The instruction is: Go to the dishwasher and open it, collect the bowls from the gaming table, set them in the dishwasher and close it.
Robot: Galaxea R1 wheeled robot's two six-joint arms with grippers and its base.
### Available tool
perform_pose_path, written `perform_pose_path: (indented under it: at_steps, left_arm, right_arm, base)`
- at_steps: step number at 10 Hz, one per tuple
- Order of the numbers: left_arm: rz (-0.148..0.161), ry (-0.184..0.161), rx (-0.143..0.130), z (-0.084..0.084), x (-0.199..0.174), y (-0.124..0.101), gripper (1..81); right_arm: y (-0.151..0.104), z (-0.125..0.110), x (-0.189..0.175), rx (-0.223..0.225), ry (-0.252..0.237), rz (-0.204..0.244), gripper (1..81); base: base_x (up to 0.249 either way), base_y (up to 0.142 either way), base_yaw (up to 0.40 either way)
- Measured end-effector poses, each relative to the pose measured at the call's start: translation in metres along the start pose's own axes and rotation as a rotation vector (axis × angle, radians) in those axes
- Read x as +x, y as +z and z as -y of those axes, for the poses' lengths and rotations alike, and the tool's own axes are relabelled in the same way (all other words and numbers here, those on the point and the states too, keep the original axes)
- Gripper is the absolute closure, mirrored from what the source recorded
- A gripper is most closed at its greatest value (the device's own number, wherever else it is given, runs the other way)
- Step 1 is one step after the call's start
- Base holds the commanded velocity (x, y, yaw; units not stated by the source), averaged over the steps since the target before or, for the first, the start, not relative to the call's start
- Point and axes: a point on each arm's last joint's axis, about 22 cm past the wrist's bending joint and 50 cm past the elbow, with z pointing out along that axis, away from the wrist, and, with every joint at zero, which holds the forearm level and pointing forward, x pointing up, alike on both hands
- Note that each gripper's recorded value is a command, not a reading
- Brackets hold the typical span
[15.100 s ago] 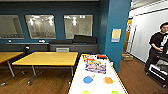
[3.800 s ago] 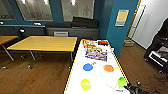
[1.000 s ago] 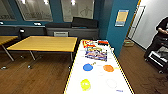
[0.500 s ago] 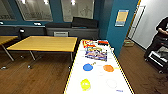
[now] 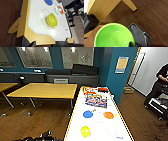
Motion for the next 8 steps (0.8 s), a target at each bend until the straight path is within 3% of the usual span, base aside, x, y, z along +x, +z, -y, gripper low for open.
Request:
perform_pose_path:
  at_steps: [3,4,6,7,8]
  left_arm:
    - [0.012,-0.018,0.073,0.017,0.036,0.017,1.0]
    - [0.022,-0.05,0.079,0.018,0.038,0.03,1.0]
    - [0.041,-0.217,0.083,0.014,0.036,0.047,1.0]
    - [0.039,-0.275,0.102,0.021,0.039,0.046,1.0]
    - [0.033,-0.283,0.12,0.025,0.047,0.046,1.0]
  right_arm:
    - [0.005,-0.001,0.003,-0.002,-0.004,-0.006,81.1]
    - [0.006,0.0,0.001,0.0,-0.003,-0.004,81.1]
    - [0.009,0.001,0.001,0.003,-0.003,-0.003,81.1]
    - [0.01,0.002,0.004,0.005,-0.006,-0.005,81.1]
    - [0.01,0.004,0.006,0.007,-0.007,-0.009,81.1]
  base:
    - [0.0,0.0,0.0]
    - [0.0,0.0,0.0]
    - [0.0,0.0,0.0]
    - [0.0,0.0,0.0]
    - [0.0,0.0,0.0]
